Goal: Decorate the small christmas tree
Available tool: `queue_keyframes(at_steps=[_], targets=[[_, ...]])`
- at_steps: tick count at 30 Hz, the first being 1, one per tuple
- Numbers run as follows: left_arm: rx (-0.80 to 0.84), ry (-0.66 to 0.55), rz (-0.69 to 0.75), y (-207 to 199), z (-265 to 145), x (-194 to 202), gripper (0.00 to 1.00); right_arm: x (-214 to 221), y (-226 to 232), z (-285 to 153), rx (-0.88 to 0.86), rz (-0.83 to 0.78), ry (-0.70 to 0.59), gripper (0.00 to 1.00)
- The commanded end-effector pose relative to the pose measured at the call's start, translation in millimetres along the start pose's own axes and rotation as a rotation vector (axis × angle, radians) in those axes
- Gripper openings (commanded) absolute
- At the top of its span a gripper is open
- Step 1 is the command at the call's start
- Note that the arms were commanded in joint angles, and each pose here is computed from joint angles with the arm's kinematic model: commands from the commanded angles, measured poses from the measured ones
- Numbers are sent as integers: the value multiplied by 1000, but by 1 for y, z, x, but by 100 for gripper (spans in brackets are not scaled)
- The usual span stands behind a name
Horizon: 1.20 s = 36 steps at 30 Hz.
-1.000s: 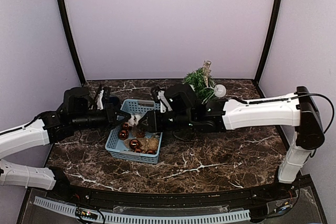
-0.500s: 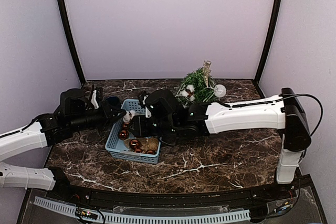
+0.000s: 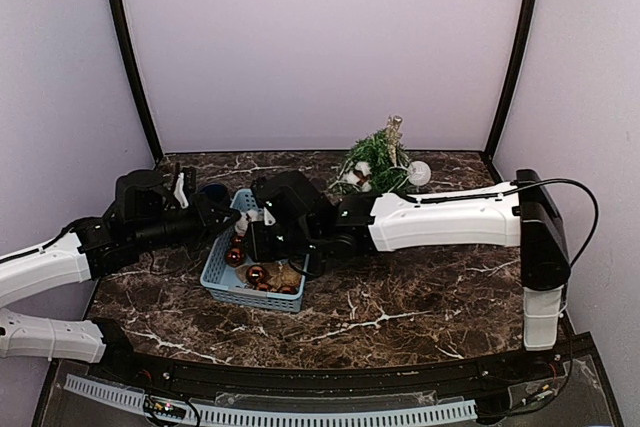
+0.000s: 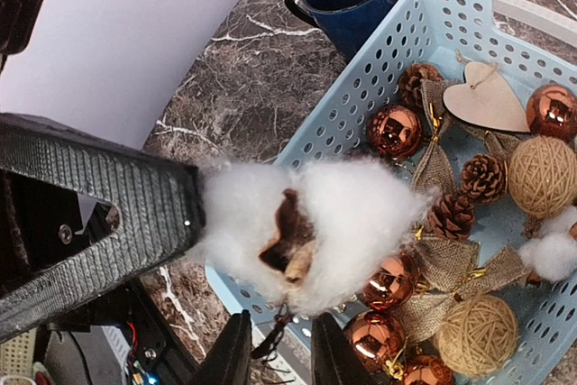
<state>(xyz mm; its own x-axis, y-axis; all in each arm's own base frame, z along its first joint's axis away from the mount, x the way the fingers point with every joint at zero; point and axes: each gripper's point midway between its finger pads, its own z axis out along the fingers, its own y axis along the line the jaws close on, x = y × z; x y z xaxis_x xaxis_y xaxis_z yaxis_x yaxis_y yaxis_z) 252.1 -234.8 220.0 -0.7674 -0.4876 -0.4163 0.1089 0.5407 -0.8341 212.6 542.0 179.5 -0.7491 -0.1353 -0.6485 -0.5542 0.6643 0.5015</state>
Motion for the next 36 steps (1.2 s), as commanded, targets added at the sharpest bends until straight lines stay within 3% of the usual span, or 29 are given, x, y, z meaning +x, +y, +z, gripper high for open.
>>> queue_keyframes(at_steps=[1,10,12,17,19,23,31,36], targets=[[12,-11,6,0,0,0,0,-12,7,-1,10,2,-36,21],[-8,22,29,10,2,9,0,-23,0,-2,65,22,-75,0],[-11,40,49,12,3,12,8,-26,0,-5,70,21,-82,0],[-35,33,151,8,-4,7,51,-36,-8,-25,106,2,-107,0],[-29,21,194,2,-10,3,64,-37,-14,-38,132,-15,-111,0],[-18,16,274,-11,-21,-2,78,-41,-22,-75,163,-64,-109,0],[-82,80,367,-3,-18,-7,84,-36,-55,-179,240,-98,-70,0],[-67,82,380,3,-13,-24,85,-15,-103,-221,296,-41,-21,0]])
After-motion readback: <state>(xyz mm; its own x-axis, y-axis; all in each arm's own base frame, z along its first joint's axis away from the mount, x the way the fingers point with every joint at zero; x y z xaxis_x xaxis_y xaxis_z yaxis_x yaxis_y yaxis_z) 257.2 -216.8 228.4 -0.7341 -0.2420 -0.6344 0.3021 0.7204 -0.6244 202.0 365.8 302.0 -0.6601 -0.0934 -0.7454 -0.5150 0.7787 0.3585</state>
